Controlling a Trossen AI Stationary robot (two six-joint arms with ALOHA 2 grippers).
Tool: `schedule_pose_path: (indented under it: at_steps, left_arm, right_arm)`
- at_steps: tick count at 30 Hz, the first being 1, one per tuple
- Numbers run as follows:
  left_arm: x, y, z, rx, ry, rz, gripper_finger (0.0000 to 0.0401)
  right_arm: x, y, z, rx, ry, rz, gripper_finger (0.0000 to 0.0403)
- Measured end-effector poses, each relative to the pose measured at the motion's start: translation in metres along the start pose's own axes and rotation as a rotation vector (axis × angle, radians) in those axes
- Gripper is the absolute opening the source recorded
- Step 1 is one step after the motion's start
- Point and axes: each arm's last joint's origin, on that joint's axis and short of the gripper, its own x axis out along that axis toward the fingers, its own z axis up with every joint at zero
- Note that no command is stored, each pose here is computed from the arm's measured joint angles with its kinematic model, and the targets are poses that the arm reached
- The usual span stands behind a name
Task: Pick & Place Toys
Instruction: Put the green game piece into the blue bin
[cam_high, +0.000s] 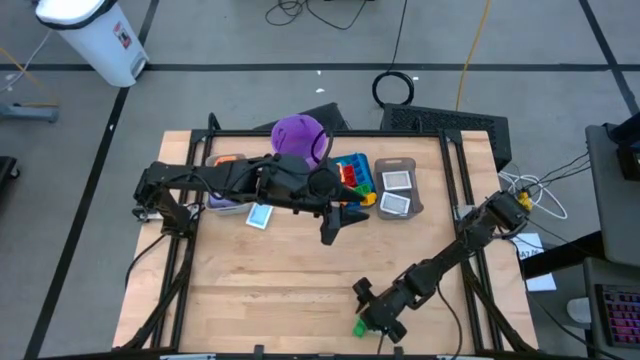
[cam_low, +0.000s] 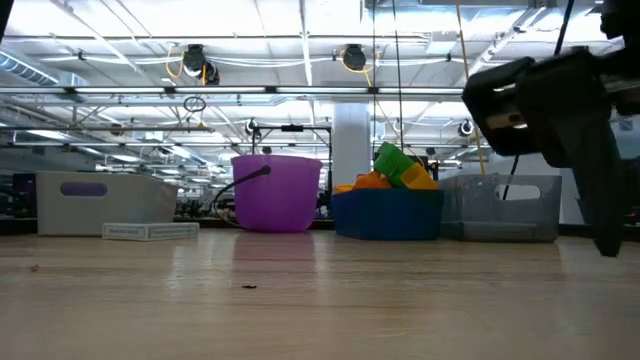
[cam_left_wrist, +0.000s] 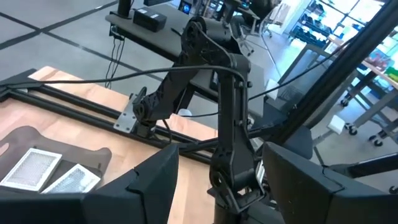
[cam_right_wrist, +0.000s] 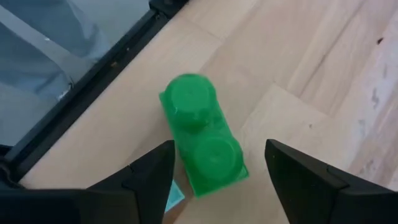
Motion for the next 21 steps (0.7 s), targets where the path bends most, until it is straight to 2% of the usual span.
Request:
schedule_pose_path:
  at_steps: [4,11,21]
  left_arm:
    - [0.0000,0.0002,0.0001,-0.007,-0.004,0.009,0.0241]
    - [0.0000,0.0004,0.0002,-0.009,-0.007,0.014,0.0241]
    - [0.0000,0.0003,0.0004,-0.013,-0.009,0.013,0.0241]
  right_arm:
    - [-0.0005,-0.0032,0.0010,0.008,-0.008,0.013,0.0206]
    - [-0.0004,-0.0063,0.0005,0.020,-0.004,0.031,0.0107]
    - [-0.0058,-0.0090,0.0024,0.027,-0.007,0.053,0.0105]
